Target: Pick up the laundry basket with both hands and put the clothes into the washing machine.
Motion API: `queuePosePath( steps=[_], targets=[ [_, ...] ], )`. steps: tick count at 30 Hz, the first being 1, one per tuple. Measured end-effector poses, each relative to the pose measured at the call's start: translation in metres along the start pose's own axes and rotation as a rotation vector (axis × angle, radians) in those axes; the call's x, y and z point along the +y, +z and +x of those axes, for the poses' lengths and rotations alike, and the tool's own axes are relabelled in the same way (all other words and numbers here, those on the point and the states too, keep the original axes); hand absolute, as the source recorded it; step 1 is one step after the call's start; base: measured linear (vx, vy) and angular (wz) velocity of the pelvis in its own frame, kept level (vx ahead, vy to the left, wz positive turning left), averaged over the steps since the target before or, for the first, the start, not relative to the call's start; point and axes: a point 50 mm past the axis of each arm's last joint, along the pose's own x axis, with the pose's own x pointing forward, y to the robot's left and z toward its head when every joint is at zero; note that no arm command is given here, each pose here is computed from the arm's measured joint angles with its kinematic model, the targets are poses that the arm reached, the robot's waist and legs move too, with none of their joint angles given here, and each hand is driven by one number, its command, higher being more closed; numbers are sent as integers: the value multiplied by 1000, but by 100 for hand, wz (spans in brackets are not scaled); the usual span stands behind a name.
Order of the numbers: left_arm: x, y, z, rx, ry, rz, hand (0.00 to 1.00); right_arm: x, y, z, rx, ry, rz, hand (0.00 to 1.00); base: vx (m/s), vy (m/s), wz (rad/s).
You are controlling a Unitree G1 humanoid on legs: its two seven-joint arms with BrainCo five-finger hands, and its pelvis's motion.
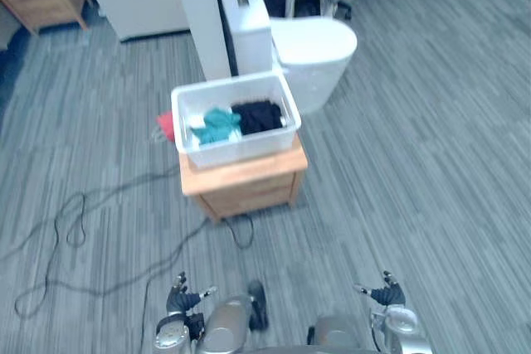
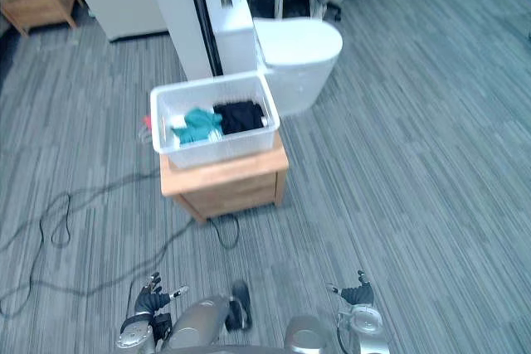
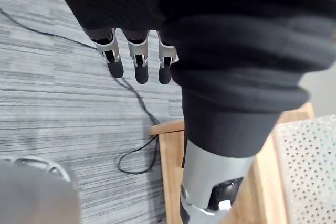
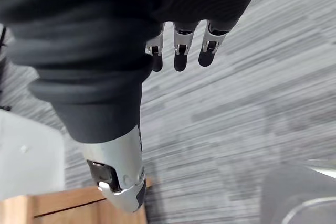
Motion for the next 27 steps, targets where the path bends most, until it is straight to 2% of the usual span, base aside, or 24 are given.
queuePosePath(
  steps=[4, 9, 15, 19, 21, 27],
  targets=[
    [9, -6, -1, 21, 25, 1, 0, -5, -16, -5, 46, -17, 11, 0, 669, -87, 69],
    [-5, -5, -4, 25, 19, -90, 0, -17, -10, -10, 4, -67, 71, 0, 495, -114, 57],
    [-11, -1, -8, 5, 5, -157, 0, -17, 10, -9, -68, -76, 154, 0, 316, -28, -19],
    [-16, 4, -8, -13, -14, -192, 0, -20, 2, -13, -38, -99, 193, 0, 174, 164, -13],
    [-9, 12, -7, -48, -3, -181, 0, -19, -2, -16, -31, -99, 201, 0, 64, 139, -18],
    [13, 26, -10, -134, 31, -137, 0, -37, 34, -22, -207, -137, 209, 0, 7, 50, -29]
  ],
)
